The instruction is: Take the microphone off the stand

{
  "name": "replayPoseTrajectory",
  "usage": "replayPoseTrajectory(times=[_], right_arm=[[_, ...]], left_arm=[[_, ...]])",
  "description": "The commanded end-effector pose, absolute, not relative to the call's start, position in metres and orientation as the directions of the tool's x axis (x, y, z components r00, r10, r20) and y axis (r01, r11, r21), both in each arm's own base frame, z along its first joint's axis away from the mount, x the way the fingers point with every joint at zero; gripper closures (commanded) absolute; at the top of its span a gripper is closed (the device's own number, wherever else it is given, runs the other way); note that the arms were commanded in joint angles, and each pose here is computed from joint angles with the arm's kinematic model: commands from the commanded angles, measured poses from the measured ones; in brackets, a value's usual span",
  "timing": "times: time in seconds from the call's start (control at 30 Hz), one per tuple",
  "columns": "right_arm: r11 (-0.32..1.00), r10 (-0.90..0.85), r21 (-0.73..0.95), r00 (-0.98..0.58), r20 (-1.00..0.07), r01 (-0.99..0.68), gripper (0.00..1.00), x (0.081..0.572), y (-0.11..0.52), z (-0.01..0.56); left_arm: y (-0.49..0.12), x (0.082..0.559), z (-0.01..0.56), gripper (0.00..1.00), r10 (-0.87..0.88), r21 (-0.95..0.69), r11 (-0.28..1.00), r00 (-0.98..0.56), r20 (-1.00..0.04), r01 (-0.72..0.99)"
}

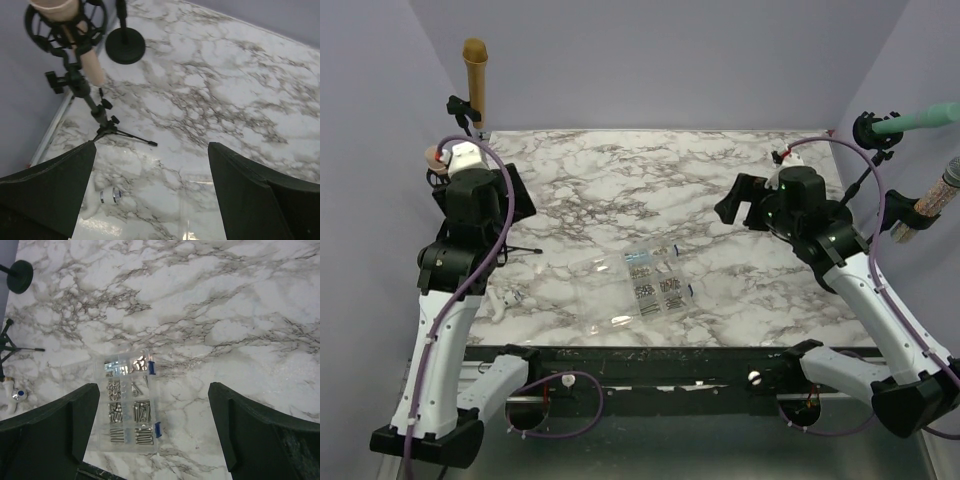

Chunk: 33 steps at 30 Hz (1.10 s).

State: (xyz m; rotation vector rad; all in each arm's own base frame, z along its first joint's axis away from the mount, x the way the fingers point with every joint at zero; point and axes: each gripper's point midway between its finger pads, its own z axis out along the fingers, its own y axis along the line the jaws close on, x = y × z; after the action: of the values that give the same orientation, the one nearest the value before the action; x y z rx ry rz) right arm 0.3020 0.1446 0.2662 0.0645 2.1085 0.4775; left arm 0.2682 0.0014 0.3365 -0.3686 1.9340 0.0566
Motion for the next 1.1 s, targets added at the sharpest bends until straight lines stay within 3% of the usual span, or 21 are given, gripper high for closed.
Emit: replayPoseTrajectory(times=[0.0, 0.2, 0.53, 0.93, 1.07], right_arm=[[0.876, 0.187, 0.394, -0.558, -0.808, -0.278, 0.00, 0.292, 0.166, 0.271], [0.857, 0.185, 0.416, -0.570, -0.800, -0.305, 0.00, 0.291, 0.174, 0.272], [0.840, 0.191, 0.438, -0.583, -0.790, -0.318, 0.00, 0.283, 0.176, 0.273], [0.847, 0.159, 0.425, -0.612, -0.775, -0.318, 0.00, 0.281, 0.176, 0.257], [0.850, 0.142, 0.413, -0.613, -0.777, -0.327, 0.00, 0.278, 0.175, 0.255]], left_arm=[[0.049, 0.282, 0.345, 0.01, -0.303, -0.165, 0.858, -0.220, -0.927, -0.487], [0.074, 0.308, 0.377, 0.01, -0.287, -0.188, 0.815, -0.099, -0.953, -0.548], [0.133, 0.354, 0.391, 0.01, -0.220, -0.154, 0.743, -0.021, -0.975, -0.652], [0.158, 0.396, 0.355, 0.01, -0.194, -0.050, 0.751, -0.148, -0.970, -0.658], [0.164, 0.401, 0.347, 0.06, -0.183, -0.008, 0.743, -0.192, -0.964, -0.669]])
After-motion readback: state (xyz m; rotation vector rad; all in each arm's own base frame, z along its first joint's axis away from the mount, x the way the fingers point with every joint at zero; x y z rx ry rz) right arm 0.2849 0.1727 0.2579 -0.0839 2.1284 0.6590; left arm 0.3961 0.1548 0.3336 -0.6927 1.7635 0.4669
